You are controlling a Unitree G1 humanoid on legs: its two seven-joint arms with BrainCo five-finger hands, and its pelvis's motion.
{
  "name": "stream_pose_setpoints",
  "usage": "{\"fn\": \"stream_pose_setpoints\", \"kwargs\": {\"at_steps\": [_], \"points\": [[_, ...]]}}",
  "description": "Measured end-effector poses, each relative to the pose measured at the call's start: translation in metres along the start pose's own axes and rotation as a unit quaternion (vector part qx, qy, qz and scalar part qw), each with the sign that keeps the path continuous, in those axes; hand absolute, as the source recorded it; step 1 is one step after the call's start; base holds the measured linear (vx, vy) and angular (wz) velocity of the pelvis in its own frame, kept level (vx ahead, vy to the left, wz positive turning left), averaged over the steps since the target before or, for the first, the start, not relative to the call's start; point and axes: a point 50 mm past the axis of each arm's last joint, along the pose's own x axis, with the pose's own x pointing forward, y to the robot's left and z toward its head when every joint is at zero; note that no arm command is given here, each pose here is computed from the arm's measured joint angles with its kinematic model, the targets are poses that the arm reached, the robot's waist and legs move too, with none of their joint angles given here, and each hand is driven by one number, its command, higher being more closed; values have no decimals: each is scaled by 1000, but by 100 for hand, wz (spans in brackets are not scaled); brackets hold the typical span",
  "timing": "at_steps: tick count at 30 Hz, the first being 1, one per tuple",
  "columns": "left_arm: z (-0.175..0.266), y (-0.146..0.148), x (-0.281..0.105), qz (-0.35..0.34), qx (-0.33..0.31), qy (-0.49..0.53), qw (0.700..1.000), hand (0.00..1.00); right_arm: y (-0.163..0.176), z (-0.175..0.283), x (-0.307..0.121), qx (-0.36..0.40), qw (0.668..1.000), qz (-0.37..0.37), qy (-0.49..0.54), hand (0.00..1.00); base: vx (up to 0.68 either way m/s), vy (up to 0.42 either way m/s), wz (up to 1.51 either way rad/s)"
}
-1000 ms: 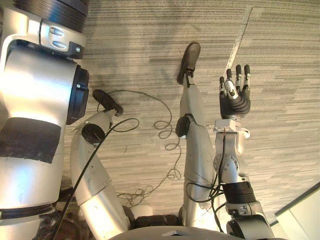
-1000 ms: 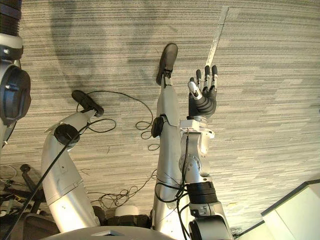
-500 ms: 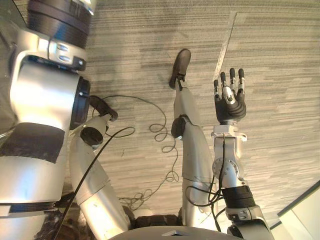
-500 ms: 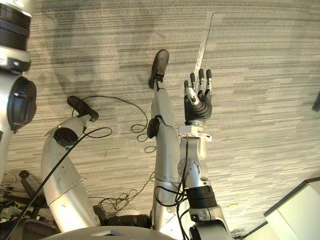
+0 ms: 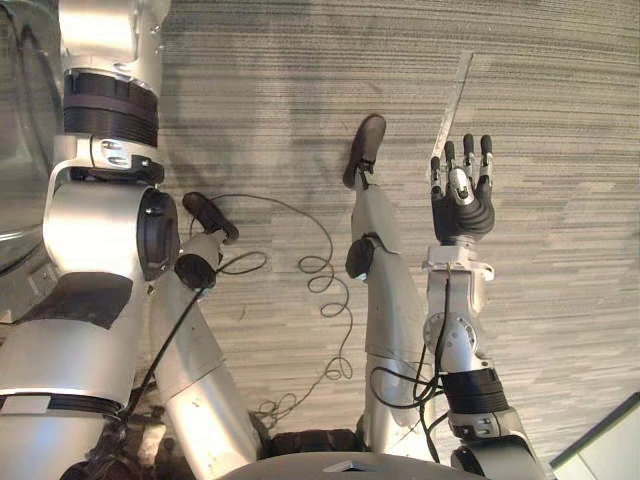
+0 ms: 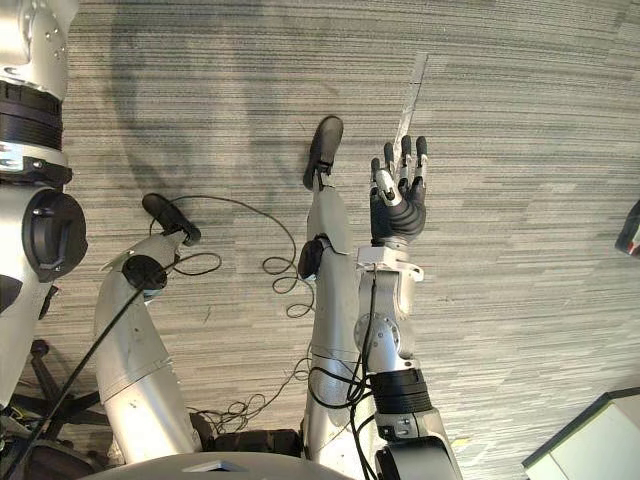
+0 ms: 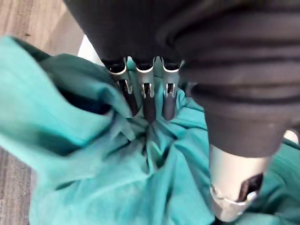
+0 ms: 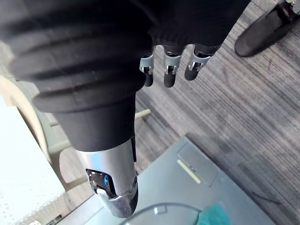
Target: Pick up the laundry basket with both hands and put the clothes into the washing machine.
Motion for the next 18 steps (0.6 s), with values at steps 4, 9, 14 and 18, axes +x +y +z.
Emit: {"fn": "stream_pose_setpoints", "kwargs": {"at_steps": [4, 9, 14, 18], "points": [[-5, 6, -4, 9, -50, -2, 999, 0, -3, -4, -1, -1, 1000, -6, 8, 0, -60, -30, 4], [-12, 31, -35, 49, -127, -101, 986, 0, 1, -11, -4, 9, 1000, -10, 5, 0, -64, -37, 15], [-7, 38, -51, 38, -165, -145, 975, 0, 6, -15, -4, 16, 1000, -7, 7, 0, -67, -68, 14], [-5, 47, -66, 30, -190, -174, 966, 0, 8, -18, -5, 15, 1000, -2, 14, 0, -51, -68, -2]]}}
